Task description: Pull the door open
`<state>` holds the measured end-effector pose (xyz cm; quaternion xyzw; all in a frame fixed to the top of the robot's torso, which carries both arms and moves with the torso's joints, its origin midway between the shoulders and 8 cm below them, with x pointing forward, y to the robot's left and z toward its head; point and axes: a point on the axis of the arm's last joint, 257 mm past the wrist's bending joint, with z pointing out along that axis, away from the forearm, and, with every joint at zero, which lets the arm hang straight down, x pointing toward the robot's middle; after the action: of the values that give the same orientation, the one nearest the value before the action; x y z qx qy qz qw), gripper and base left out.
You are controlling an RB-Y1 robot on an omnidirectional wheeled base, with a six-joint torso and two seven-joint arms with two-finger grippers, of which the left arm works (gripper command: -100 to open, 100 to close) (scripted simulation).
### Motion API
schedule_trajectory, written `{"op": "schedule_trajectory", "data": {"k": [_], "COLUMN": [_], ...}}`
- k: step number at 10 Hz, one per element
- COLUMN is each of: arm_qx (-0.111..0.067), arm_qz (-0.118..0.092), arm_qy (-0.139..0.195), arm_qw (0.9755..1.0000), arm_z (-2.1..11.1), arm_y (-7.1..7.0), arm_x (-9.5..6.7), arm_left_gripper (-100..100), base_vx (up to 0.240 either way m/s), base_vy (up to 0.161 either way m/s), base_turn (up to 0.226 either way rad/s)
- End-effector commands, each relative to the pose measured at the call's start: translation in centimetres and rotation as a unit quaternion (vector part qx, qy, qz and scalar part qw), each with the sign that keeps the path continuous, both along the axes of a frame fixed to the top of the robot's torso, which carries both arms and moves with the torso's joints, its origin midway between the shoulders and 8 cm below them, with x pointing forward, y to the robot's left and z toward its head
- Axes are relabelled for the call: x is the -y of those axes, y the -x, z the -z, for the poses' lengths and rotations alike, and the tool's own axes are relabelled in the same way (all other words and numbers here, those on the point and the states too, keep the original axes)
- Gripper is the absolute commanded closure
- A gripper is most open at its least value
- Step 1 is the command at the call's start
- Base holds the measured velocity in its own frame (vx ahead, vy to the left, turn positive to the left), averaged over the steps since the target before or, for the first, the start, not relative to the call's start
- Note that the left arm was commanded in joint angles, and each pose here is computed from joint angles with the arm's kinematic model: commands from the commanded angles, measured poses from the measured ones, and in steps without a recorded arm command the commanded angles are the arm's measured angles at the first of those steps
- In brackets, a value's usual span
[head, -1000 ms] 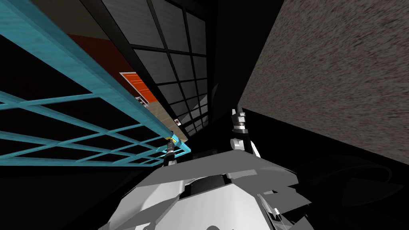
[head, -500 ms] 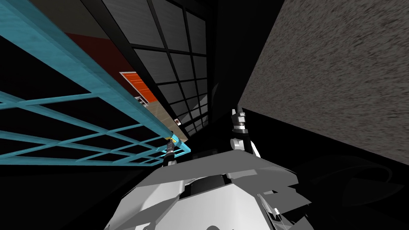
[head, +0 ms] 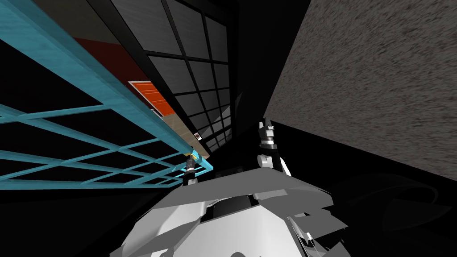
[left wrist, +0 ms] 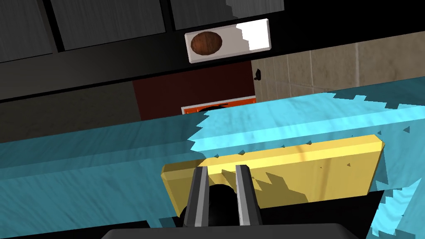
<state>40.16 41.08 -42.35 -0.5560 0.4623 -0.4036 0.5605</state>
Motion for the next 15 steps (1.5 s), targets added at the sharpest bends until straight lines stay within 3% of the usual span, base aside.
{"op": "schedule_trajectory", "data": {"k": [1, 4, 5, 8, 9, 11, 12, 15], "arm_qx": [-0.018, -0.01, -0.022, -0.027, -0.001, 0.006, 0.022, 0.035], "arm_qz": [-0.021, -0.019, -0.021, -0.023, -0.005, -0.006, 0.001, -0.004], "arm_qy": [0.003, 0.002, 0.004, 0.004, 0.028, 0.051, 0.059, 0.099], "arm_qw": [0.9996, 0.9998, 0.9995, 0.9994, 0.9996, 0.9987, 0.998, 0.9945], "arm_z": [0.7, 0.2, 1.0, 1.5, 0.7, 0.6, -0.3, -0.4], "arm_y": [1.7, 1.2, 1.7, 2.1, 0.5, 0.4, -0.6, -0.9], "arm_x": [-2.3, -2.2, -2.2, -2.3, -0.1, -0.1, 0.9, 0.9], "arm_left_gripper": [100, 100, 100, 100, 100, 100, -100, -100], "base_vx": [-0.015, -0.002, 0.006, 0.001, -0.036, -0.056, -0.05, -0.049], "base_vy": [0.018, -0.006, -0.008, 0.002, -0.007, 0.015, 0.012, 0.014], "base_turn": [0.02, 0.0, -0.006, 0.012, -0.1, -0.082, -0.074, -0.043]}}
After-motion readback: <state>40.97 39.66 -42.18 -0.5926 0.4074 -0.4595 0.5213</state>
